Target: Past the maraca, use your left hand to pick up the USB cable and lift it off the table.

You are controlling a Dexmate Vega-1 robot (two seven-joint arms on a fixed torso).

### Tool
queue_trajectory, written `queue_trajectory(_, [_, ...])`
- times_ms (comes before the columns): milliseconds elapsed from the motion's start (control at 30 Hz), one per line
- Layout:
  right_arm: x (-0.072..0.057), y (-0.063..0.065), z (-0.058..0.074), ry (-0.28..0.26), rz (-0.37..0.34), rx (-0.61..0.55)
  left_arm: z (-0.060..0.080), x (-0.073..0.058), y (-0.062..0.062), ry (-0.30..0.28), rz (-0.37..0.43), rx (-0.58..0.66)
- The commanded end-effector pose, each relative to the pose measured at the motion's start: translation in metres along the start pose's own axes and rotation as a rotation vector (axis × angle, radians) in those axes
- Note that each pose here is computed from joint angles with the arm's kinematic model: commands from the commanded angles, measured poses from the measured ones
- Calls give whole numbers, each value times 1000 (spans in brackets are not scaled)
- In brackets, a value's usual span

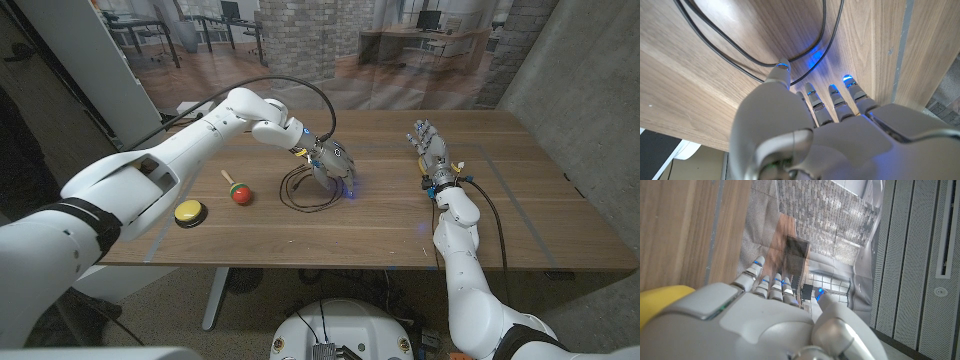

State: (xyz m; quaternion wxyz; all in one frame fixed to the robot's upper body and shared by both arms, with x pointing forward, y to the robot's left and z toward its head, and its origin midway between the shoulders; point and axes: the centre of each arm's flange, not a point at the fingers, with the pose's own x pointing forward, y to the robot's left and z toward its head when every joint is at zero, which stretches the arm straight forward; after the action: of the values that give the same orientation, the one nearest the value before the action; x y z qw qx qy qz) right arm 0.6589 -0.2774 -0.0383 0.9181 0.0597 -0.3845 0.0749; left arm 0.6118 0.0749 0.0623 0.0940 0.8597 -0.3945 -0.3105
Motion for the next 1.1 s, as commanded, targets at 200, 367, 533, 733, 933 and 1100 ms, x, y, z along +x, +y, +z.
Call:
queue_trajectory(200, [4, -1, -2, 5, -3, 1, -1, 6, -4, -14, -4, 1])
queue_trajectory(367, [5, -2, -3, 9, -5, 0, -3, 8, -7, -14, -4, -1])
queue_trajectory(533, [7, -3, -4, 12, -5, -1, -5, 10, -8, -18, -6, -1])
queue_trajectory(733, [10, -4, -5, 17, -4, 0, -6, 11, -9, -21, 15, 6])
queue_trajectory(933, [13, -6, -6, 17, -2, 3, -7, 12, -11, -31, 51, 9])
queue_trajectory(1100, [15, -7, -8, 21, -2, 4, -7, 12, -12, -28, 99, 18])
